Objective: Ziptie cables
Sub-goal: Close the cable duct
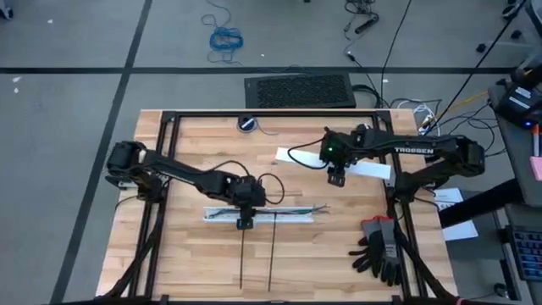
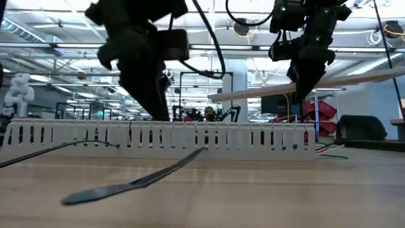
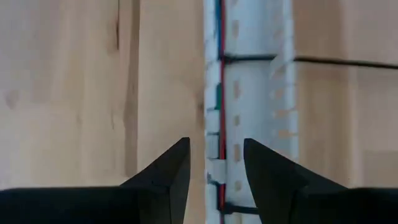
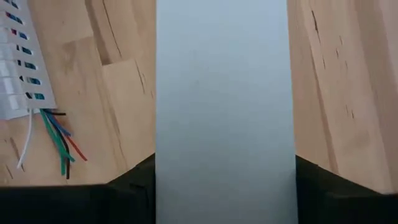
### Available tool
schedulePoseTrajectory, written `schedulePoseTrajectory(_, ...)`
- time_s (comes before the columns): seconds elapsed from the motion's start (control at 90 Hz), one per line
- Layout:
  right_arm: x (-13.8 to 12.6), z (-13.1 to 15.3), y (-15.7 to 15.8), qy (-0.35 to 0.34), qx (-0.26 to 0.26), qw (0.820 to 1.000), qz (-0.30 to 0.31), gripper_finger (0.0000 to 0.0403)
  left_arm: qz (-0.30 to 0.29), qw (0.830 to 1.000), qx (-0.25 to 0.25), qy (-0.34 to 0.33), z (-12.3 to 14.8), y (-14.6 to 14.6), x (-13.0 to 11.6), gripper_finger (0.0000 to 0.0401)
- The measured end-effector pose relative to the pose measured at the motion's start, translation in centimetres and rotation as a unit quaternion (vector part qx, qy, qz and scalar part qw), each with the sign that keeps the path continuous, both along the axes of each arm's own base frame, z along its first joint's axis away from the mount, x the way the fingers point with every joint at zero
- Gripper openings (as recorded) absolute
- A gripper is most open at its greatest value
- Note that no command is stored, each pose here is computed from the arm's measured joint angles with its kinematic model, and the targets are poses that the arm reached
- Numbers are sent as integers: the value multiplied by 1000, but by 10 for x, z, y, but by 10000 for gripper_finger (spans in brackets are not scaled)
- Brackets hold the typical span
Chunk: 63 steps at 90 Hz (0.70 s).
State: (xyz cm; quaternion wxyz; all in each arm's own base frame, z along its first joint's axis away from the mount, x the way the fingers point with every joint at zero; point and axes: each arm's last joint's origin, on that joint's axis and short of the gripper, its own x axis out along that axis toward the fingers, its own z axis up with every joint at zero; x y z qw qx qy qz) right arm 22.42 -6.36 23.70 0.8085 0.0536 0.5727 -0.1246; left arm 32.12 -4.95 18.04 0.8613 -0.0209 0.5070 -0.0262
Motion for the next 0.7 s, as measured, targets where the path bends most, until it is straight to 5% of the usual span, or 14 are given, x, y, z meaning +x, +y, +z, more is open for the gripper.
schedulePoseTrajectory(0.244,1,0,2,-1,1,1000,1,205,30,999,18,25,-20,1,1,134)
schedulePoseTrajectory(0.7,4,0,13,-8,5,1000,9,205,1,985,144,93,-47,31,-26,29)
